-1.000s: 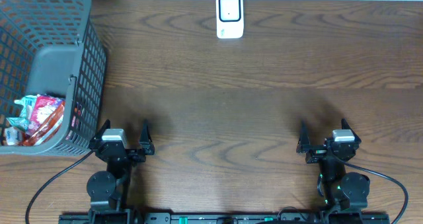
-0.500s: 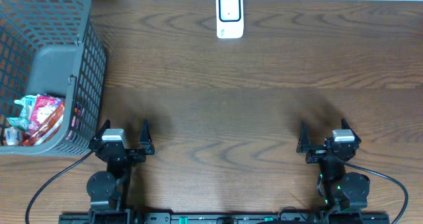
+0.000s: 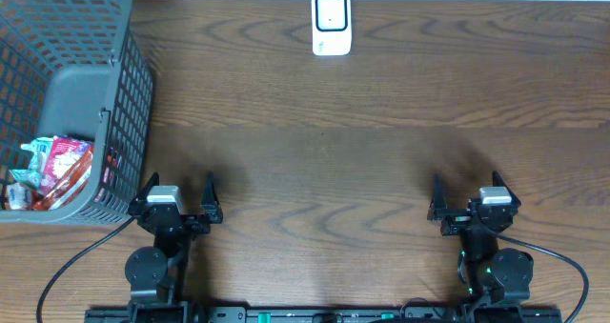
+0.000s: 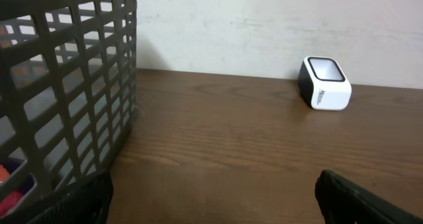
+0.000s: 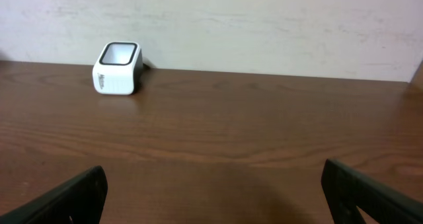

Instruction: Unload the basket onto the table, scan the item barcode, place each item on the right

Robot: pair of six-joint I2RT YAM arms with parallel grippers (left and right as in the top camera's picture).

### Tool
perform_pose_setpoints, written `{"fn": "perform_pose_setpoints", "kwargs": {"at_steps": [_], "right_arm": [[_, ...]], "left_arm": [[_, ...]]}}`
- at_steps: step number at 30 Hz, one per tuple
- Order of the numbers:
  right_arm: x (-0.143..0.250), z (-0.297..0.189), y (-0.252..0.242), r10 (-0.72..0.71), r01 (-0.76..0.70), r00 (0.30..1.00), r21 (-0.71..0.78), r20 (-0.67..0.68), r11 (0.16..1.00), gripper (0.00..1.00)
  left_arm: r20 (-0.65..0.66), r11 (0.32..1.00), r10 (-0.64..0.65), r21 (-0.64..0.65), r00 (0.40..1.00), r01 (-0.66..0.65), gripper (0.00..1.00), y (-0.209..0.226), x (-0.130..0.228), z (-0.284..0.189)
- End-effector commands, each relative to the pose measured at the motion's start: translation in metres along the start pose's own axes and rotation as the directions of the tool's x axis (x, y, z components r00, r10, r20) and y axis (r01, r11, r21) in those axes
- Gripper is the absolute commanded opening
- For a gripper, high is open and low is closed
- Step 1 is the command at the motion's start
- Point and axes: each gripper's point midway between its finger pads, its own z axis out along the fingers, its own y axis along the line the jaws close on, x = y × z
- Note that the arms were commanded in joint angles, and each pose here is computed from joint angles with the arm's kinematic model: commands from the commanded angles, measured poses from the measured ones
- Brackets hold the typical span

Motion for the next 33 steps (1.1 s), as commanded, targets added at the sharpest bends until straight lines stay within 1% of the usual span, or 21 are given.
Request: {"fn": "perform_pose_setpoints", "kwargs": {"at_steps": [1,6,8,9,10,12,13,14,16,18,20,22,26,28,31,32,33], "right_arm": [[0.002,0.000,0.001,-0.005,0.005,1.000,-0.003,-0.004,1.000,0.99],[0.002,0.000,0.001,-0.005,0.005,1.000,-0.003,-0.004,1.000,0.99],[0.002,0.000,0.001,-0.005,0.005,1.000,-0.003,-0.003,1.000,0.99],[0.002,0.000,0.001,-0.005,0.005,1.000,-0.003,-0.004,1.000,0.99],[0.002,0.000,0.001,-0.005,0.005,1.000,-0.003,-0.004,1.000,0.99],[0.002,0.000,0.001,-0.005,0.005,1.000,-0.003,-0.003,1.000,0.99],[0.002,0.000,0.001,-0.005,0.005,1.000,-0.003,-0.003,1.000,0.99],[0.002,0.000,0.001,-0.005,0.005,1.000,-0.003,-0.004,1.000,0.99],[0.002,0.000,0.001,-0.005,0.005,1.000,-0.003,-0.004,1.000,0.99],[0.002,0.000,0.001,-0.005,0.005,1.000,-0.003,-0.004,1.000,0.99],[0.002,0.000,0.001,-0.005,0.005,1.000,-0.003,-0.004,1.000,0.99],[0.002,0.000,0.001,-0.005,0.005,1.000,-0.003,-0.004,1.000,0.99],[0.002,0.000,0.001,-0.005,0.005,1.000,-0.003,-0.004,1.000,0.99],[0.002,0.000,0.001,-0.005,0.005,1.000,-0.003,-0.003,1.000,0.99],[0.002,0.000,0.001,-0.005,0.005,1.000,-0.003,-0.004,1.000,0.99],[0.002,0.000,0.001,-0.005,0.005,1.000,-0.003,-0.004,1.000,0.99],[0.002,0.000,0.001,-0.005,0.005,1.000,-0.003,-0.004,1.000,0.99]], "left_arm": [[-0.025,1.000,0.015,0.025,1.000,-0.015,0.98,-0.004,0.008,0.000],[-0.064,0.974,-0.081,0.208,0.995,0.093,0.98,-0.036,0.012,-0.004],[-0.053,0.956,-0.105,0.269,0.993,0.116,0.98,-0.047,0.006,-0.006],[-0.032,0.946,-0.117,0.300,0.993,0.121,0.98,-0.052,-0.001,-0.008],[0.039,0.923,-0.130,0.371,0.991,0.107,0.98,-0.063,-0.022,-0.013],[0.154,0.898,-0.144,0.435,0.977,0.064,0.98,-0.073,-0.052,-0.022],[0.231,0.890,-0.151,0.455,0.961,0.031,0.98,-0.076,-0.071,-0.028],[0.297,0.885,-0.161,0.466,0.941,0.004,0.98,-0.078,-0.087,-0.035],[0.440,0.876,-0.167,0.477,0.882,-0.072,0.98,-0.082,-0.120,-0.054],[0.551,0.870,-0.164,0.472,0.818,-0.144,0.98,-0.086,-0.147,-0.074],[0.616,0.866,-0.164,0.464,0.771,-0.187,0.98,-0.089,-0.167,-0.090],[0.647,0.866,-0.164,0.456,0.744,-0.206,0.98,-0.090,-0.184,-0.100],[0.694,0.871,-0.122,0.418,0.710,-0.259,0.98,-0.094,-0.215,-0.111],[0.703,0.873,-0.101,0.402,0.704,-0.275,0.98,-0.095,-0.232,-0.111],[0.695,0.878,-0.099,0.398,0.712,-0.266,0.98,-0.096,-0.261,-0.103],[0.683,0.888,-0.102,0.391,0.724,-0.244,0.98,-0.093,-0.271,-0.096],[0.651,0.902,-0.104,0.381,0.752,-0.205,0.98,-0.089,-0.283,-0.083]]}}
